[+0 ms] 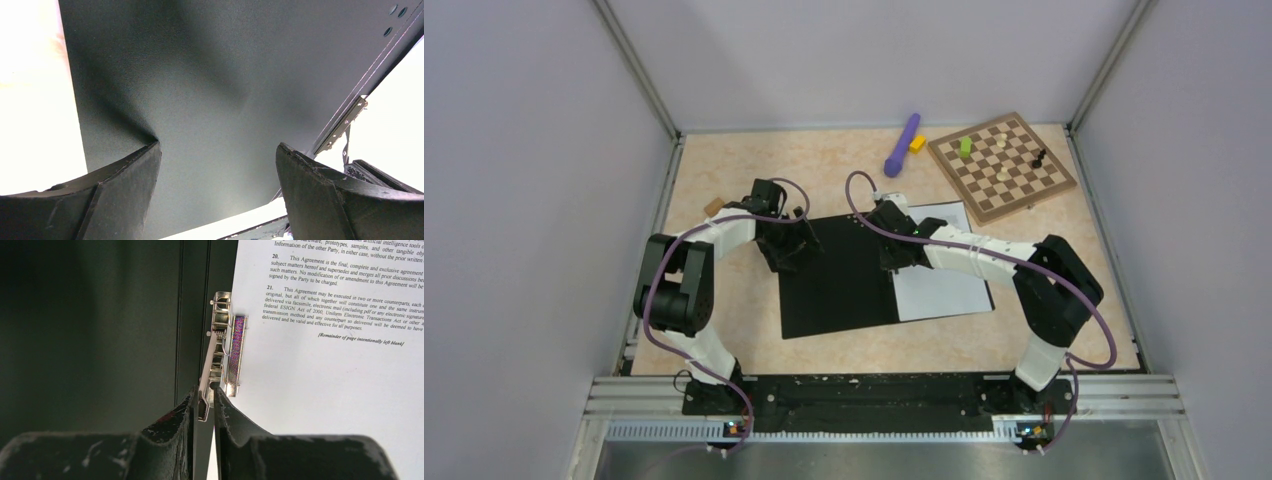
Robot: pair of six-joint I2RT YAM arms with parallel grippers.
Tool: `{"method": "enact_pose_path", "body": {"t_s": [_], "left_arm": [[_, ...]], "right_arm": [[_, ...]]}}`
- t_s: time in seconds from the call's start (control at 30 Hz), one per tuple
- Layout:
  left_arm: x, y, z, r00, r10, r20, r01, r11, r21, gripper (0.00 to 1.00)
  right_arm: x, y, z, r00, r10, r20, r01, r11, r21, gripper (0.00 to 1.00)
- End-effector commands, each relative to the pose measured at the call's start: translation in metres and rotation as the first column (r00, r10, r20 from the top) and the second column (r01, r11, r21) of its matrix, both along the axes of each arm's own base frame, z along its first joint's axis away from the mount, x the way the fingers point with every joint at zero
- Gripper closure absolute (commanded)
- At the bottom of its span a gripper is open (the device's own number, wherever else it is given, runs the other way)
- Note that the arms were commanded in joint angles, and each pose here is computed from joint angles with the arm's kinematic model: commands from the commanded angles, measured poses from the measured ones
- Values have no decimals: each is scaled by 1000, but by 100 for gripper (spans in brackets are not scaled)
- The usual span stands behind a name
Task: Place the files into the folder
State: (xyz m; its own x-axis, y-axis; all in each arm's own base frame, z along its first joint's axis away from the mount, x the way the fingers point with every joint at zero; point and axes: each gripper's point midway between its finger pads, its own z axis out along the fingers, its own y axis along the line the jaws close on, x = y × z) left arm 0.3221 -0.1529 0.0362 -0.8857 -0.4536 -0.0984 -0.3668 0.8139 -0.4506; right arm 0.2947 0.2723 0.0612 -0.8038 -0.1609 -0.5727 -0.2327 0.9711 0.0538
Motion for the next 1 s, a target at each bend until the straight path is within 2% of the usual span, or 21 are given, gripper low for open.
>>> {"method": "enact_pose_path", "body": {"t_s": [0.0,0.97], "left_arm": [[-18,5,-38,996,-12,-86,18,998,60,10],[-18,6,-37,996,-10,-86,16,998,64,10]], "right_arm": [[-15,-3,8,999,31,-44,-32,999,-25,83],[6,21,21,999,29,-18,-29,1000,6,81]]}}
